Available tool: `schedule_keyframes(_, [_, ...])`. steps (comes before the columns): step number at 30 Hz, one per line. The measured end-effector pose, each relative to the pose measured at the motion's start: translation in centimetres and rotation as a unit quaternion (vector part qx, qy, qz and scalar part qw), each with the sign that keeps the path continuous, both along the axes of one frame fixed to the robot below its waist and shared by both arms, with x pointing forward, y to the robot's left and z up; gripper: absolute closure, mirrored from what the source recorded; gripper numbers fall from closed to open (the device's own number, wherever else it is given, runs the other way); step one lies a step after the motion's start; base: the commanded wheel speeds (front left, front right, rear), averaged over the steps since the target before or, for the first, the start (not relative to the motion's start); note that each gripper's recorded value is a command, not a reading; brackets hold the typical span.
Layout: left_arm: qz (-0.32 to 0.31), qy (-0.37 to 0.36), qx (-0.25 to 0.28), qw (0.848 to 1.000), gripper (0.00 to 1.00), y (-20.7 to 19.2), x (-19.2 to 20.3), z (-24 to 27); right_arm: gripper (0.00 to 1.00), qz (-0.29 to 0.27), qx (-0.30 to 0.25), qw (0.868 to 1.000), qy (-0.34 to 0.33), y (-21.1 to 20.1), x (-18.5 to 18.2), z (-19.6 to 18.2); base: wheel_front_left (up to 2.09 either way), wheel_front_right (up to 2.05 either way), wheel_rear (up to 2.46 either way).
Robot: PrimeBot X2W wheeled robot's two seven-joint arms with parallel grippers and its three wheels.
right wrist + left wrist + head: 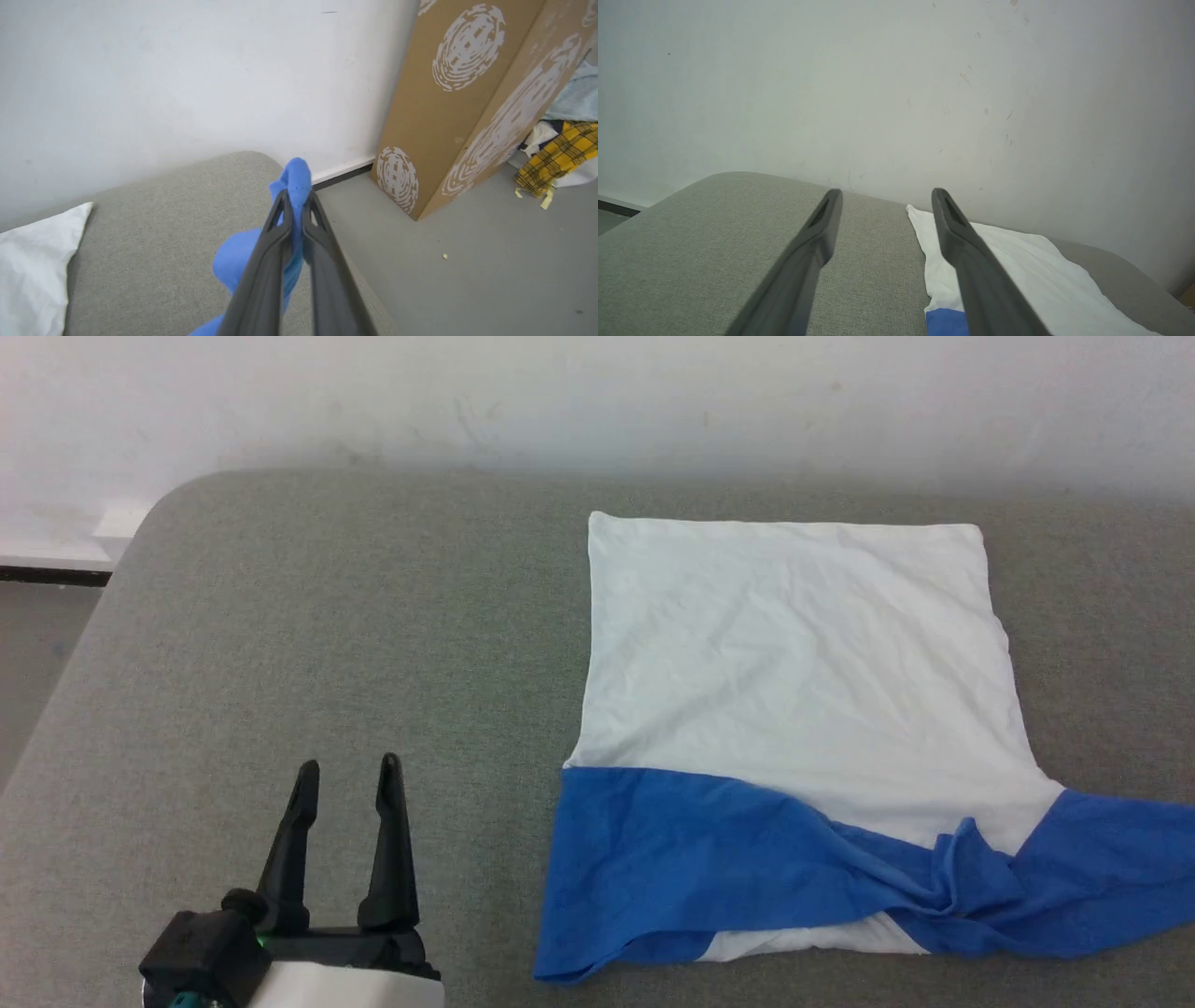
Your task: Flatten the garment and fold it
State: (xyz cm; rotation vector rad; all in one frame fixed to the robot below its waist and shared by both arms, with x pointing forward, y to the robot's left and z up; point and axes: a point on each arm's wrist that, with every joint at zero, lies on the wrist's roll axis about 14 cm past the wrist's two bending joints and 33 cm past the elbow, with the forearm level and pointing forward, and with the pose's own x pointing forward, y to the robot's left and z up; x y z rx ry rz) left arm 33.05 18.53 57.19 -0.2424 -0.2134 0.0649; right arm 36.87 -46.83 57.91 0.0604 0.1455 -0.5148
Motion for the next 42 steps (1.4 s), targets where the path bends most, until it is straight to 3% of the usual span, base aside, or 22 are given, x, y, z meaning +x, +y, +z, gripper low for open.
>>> schedule_keyframes(7, [0.008,-0.005,0.002,1.000,0.00,0.5,-0.5,0.4,1.00,0.113,-0.020,0.993,-0.032,7.3,4.0,2.9,0.00,0.00,0.00])
schedule_keyframes(13, [0.018,-0.006,-0.002,1.000,0.00,1.1,-1.0,0.5,1.00,0.242,-0.034,0.968,-0.062,16.5,7.0,5.7,0.00,0.00,0.00])
schedule_keyframes(18, [0.029,-0.006,-0.001,1.000,0.00,1.7,-1.5,0.5,1.00,0.358,-0.030,0.931,-0.068,25.9,8.3,6.2,0.00,0.00,0.00])
schedule_keyframes(25, [0.039,-0.002,0.003,0.999,0.00,2.2,-1.7,0.4,1.00,0.511,0.003,0.858,-0.046,39.0,7.8,4.3,0.00,0.00,0.00])
schedule_keyframes(31, [0.042,0.001,0.002,0.999,0.00,2.1,-1.5,0.2,1.00,0.602,0.019,0.798,0.015,47.0,6.4,0.0,0.00,0.00,0.00])
schedule_keyframes(36, [0.048,0.001,-0.003,0.999,0.00,2.0,-1.4,0.1,1.00,0.637,0.024,0.765,0.090,50.2,5.3,-5.4,0.00,0.00,0.00])
schedule_keyframes(42, [0.067,0.017,-0.006,0.998,0.00,2.6,-1.8,-1.0,1.00,0.641,0.026,0.748,0.170,50.9,4.6,-11.6,0.00,0.00,0.00])
